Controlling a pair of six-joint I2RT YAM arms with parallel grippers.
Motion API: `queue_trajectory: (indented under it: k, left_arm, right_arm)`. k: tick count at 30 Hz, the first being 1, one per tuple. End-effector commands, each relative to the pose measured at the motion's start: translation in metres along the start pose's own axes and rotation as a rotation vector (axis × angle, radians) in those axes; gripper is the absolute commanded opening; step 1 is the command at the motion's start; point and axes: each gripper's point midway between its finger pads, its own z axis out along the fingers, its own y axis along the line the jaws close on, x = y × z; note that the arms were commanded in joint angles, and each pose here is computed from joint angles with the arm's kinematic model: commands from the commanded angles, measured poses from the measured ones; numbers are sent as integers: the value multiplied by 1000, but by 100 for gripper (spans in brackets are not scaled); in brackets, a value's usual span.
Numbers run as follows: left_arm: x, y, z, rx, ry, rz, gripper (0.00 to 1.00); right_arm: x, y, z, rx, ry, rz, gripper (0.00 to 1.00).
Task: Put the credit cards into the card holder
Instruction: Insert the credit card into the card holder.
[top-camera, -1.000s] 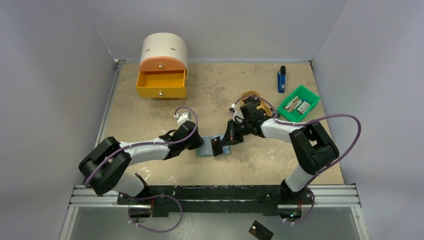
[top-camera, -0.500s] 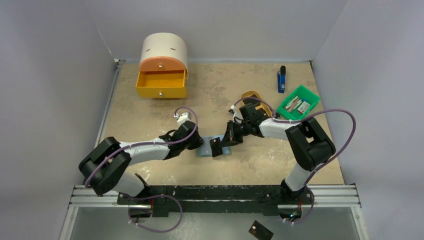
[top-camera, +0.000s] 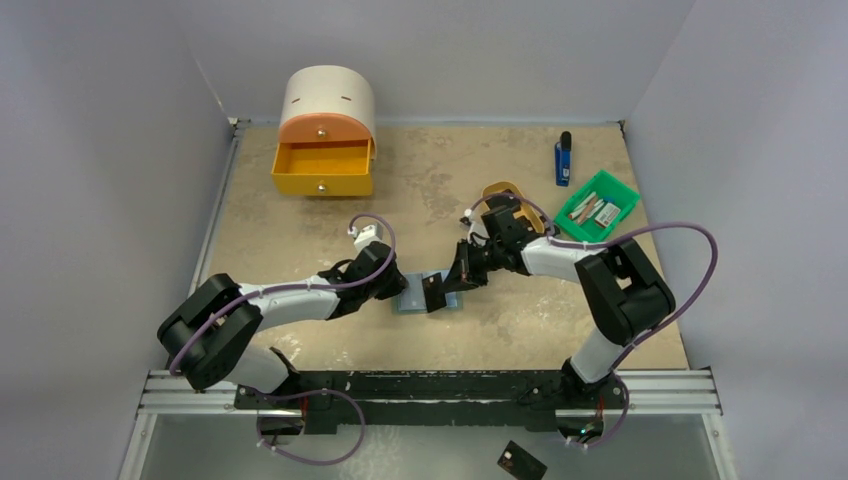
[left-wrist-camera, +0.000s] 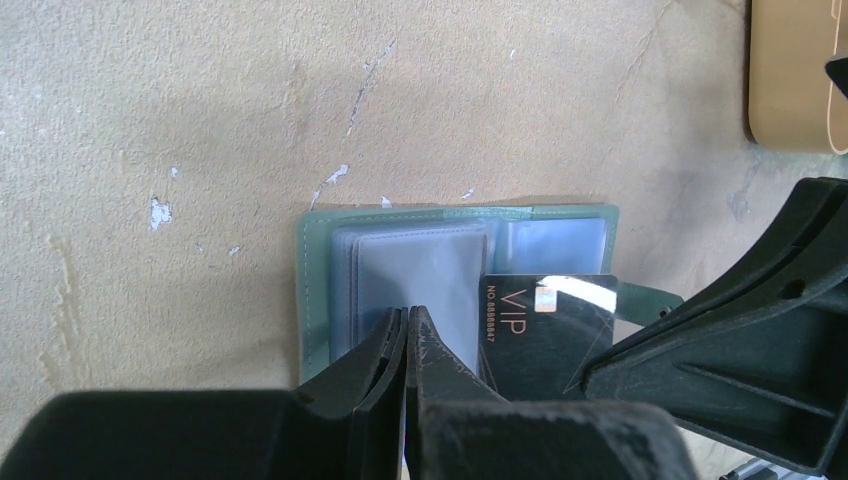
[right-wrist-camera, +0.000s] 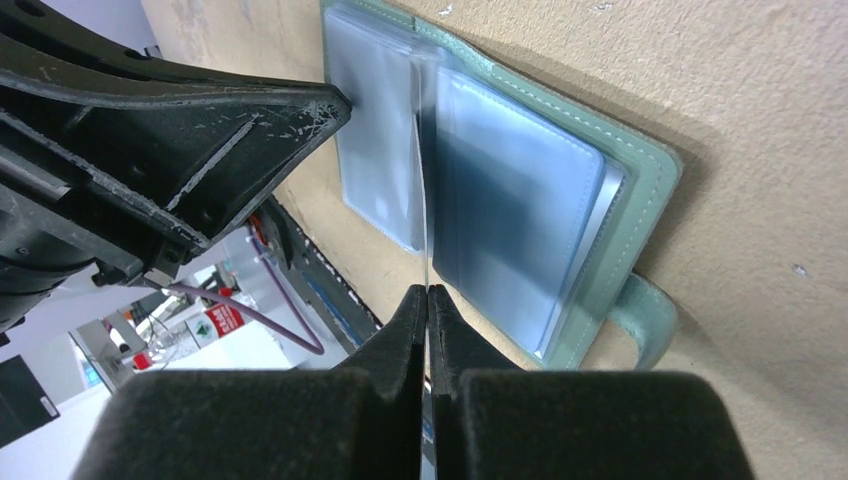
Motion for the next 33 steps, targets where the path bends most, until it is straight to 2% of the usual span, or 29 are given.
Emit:
queue_trajectory:
  k: [1, 18, 33]
  left_arm:
    - [10, 30, 1, -97, 20, 44, 0]
    - [10, 28, 2, -98, 22, 43, 0]
    - [11, 30, 4, -106, 25, 50, 0]
  right_arm:
    - [2, 4, -11, -2, -17, -12, 0]
    - [-2, 9, -9, -29, -20, -46, 0]
    - [-1, 20, -9, -93, -1, -13, 0]
